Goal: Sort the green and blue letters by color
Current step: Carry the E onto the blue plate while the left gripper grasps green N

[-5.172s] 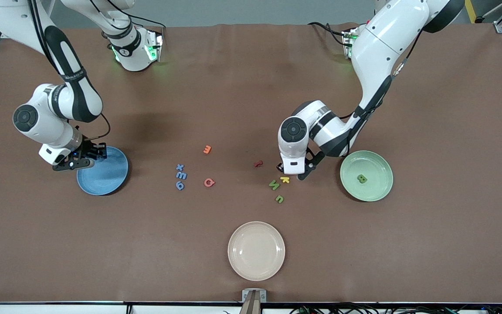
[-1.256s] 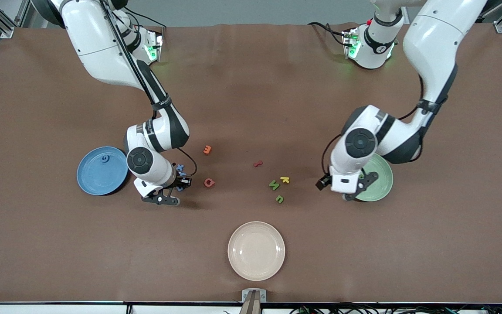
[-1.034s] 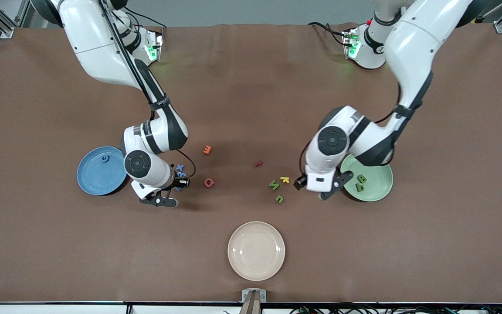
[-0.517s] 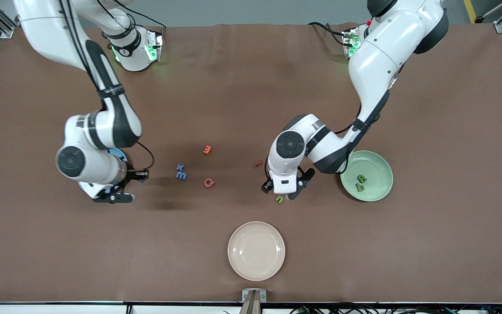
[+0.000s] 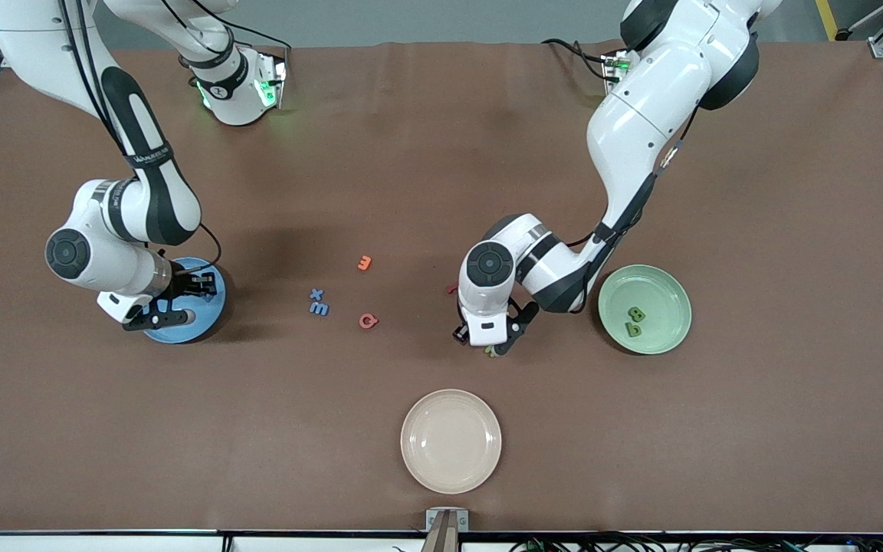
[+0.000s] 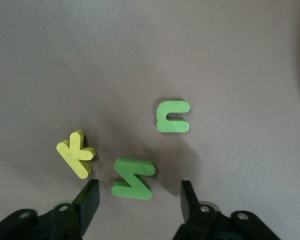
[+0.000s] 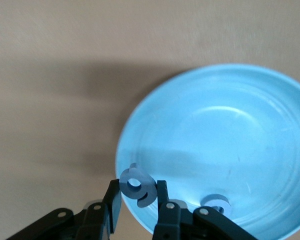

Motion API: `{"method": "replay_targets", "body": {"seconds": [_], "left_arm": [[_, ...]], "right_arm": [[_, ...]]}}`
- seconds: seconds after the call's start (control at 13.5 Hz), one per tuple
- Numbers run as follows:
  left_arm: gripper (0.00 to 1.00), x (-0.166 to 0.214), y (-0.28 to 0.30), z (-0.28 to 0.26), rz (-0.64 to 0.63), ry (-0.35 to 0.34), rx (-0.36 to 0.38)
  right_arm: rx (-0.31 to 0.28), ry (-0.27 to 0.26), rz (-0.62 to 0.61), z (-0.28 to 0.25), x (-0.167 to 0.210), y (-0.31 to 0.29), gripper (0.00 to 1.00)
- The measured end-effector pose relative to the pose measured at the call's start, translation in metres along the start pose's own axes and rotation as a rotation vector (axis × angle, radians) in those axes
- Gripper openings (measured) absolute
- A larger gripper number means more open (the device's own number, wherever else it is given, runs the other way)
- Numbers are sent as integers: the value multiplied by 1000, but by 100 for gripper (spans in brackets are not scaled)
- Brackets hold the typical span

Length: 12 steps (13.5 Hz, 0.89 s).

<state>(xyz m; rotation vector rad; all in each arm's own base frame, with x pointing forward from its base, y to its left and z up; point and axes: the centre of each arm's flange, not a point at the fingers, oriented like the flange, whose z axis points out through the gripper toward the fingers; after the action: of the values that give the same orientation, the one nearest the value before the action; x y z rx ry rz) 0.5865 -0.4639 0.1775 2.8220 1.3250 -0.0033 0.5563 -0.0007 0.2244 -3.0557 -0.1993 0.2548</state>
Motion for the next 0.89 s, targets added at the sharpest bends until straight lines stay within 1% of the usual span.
{"method": "replay_targets", "body": {"seconds": [0.15, 0.22, 0.3, 0.37, 0.44, 0.52, 0.59, 0.67, 0.81, 0.89], "left_arm": [[70, 1, 0, 1, -1, 2, 1], [65, 3, -1, 3, -3, 5, 4], [65, 6, -1, 6, -4, 7, 8], [62, 6, -1, 6, -4, 8, 7], [62, 6, -1, 5, -4, 8, 7], [53, 6, 0, 4, -5, 9, 4], [42, 7, 1, 2, -6, 10, 1], [35, 8, 1, 1, -7, 11, 1], [35, 13, 3, -2, -12, 16, -5], [35, 17, 4, -6, -18, 20, -7]], "right_arm": [[-2, 0, -4, 9, -6, 4, 33], [-3, 1, -10, 12, -8, 5, 33], [-3, -1, -20, 14, -10, 7, 33], [-2, -2, -26, 14, -11, 10, 33], [-1, 1, -29, 14, -12, 14, 33], [-5, 7, -34, 13, -12, 19, 33], [-10, 16, -36, 12, -12, 23, 33], [-14, 22, -37, 12, -11, 27, 33], [-19, 24, -38, 11, -12, 29, 33], [-19, 24, -39, 11, -12, 29, 37]]}}
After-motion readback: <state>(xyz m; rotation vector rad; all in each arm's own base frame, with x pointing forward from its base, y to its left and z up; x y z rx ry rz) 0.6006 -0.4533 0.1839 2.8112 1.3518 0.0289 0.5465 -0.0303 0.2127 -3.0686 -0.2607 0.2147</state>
